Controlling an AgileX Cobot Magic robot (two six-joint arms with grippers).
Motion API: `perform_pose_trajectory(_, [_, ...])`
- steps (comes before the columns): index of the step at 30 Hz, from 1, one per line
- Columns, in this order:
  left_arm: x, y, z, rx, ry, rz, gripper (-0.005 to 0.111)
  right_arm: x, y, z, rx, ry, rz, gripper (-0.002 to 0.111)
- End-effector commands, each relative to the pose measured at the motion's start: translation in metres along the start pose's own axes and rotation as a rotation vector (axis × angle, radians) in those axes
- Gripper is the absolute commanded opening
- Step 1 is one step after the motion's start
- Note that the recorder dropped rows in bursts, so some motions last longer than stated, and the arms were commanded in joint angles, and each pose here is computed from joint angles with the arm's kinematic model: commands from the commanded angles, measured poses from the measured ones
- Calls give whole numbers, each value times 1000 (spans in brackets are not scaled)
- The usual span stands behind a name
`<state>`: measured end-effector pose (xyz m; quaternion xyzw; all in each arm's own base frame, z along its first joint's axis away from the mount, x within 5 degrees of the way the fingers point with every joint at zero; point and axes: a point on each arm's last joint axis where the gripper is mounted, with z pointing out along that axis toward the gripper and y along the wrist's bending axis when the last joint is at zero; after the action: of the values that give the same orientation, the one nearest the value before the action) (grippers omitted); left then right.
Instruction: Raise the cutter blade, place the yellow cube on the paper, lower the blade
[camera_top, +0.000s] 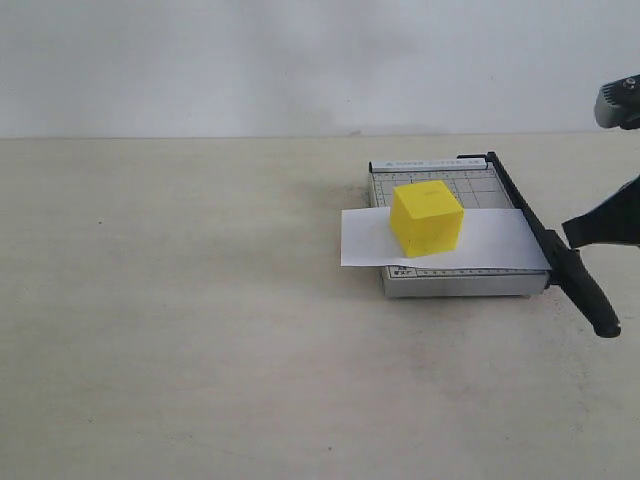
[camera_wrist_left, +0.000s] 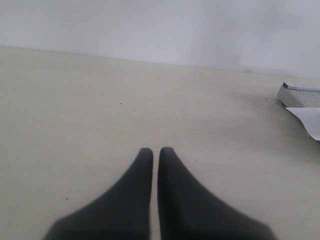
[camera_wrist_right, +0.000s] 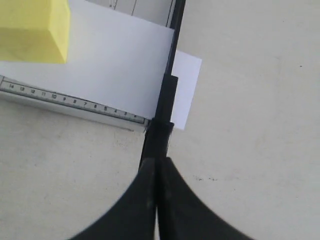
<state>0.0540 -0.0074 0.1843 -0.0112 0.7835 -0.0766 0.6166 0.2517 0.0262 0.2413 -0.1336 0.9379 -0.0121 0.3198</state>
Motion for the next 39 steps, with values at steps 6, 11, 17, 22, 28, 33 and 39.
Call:
perform_pose_trajectory(6, [-2, 0, 0, 0, -18, 1, 5, 14, 2, 38, -30, 186, -14, 0])
perform_pose_trajectory(11, [-2, 0, 0, 0, -18, 1, 5, 26, 4, 61, -47, 284, -10, 0])
perform_pose_trajectory(17, [-2, 0, 0, 0, -16, 1, 5, 24, 4, 58, -44, 267, -7, 0])
perform_pose_trajectory(22, [-2, 0, 0, 0, -16, 1, 5, 14, 2, 40, -28, 181, -7, 0])
perform_pose_trajectory(28, [-2, 0, 0, 0, -18, 1, 5, -9, -2, 4, 2, 21, -7, 0])
perform_pose_trajectory(33, [-2, 0, 0, 0, -18, 1, 5, -17, -4, -12, 11, -30, -7, 0])
perform_pose_trajectory(39, [-2, 0, 0, 0, -18, 1, 5, 3, 0, 10, -9, 81, -7, 0])
